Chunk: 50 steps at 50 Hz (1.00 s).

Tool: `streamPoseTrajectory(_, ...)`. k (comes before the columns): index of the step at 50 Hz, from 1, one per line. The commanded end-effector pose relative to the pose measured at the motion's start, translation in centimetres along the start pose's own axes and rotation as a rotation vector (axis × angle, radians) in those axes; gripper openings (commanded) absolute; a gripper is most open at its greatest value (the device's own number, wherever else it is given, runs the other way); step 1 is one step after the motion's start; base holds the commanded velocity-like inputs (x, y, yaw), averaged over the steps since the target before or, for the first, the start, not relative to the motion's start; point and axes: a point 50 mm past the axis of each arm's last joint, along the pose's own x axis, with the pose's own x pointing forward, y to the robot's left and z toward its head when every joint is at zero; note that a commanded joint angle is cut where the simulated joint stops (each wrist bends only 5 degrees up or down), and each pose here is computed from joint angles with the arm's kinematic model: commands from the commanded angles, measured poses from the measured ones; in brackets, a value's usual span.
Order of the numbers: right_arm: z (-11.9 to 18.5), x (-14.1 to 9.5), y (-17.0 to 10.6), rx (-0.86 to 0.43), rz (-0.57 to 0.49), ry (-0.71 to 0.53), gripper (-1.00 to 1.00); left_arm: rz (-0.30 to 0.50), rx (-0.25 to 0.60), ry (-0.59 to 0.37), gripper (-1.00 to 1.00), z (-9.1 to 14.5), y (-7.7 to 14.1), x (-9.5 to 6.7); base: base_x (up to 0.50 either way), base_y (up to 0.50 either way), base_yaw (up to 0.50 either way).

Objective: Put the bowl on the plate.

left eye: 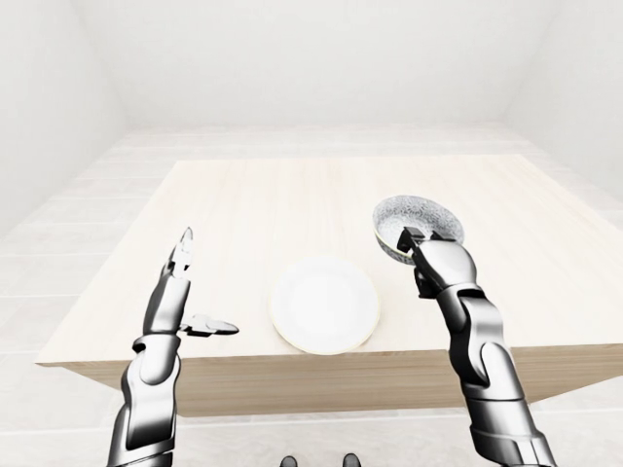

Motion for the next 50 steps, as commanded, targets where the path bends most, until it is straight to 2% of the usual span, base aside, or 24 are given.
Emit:
streamPoseTrajectory(1, 0.6, -1.7, -1.4, 0.021, -0.052, -0.013, -1.00, -0.021, 0.038, 0.001, 1.00, -0.3, -0.7, -0.1, 0.00, 0.00, 0.00)
streamPoseTrajectory(9, 0.7, -2.4, -2.1, 0.032, -0.071, -0.019, -1.00, -0.026, 0.049, -0.001, 1.00, -0.2, -0.8, -0.2, 0.00, 0.00, 0.00)
streamPoseTrajectory(23, 1.2, -5.3, -2.0, 0.046, -0.089, -0.022, -1.00, -0.036, 0.061, -0.008, 1.00, 0.1, -0.9, -0.4, 0.00, 0.00, 0.00)
streamPoseTrajectory(35, 2.1, -9.2, -0.9, 0.094, -0.050, -0.029, -1.00, -0.039, 0.064, 0.001, 1.00, -0.3, -1.0, -0.5, 0.00, 0.00, 0.00)
streamPoseTrajectory(50, 2.6, -9.5, -0.9, 0.113, -0.064, -0.035, -1.00, -0.041, 0.072, 0.016, 1.00, -0.6, -0.8, -0.7, 0.00, 0.00, 0.00)
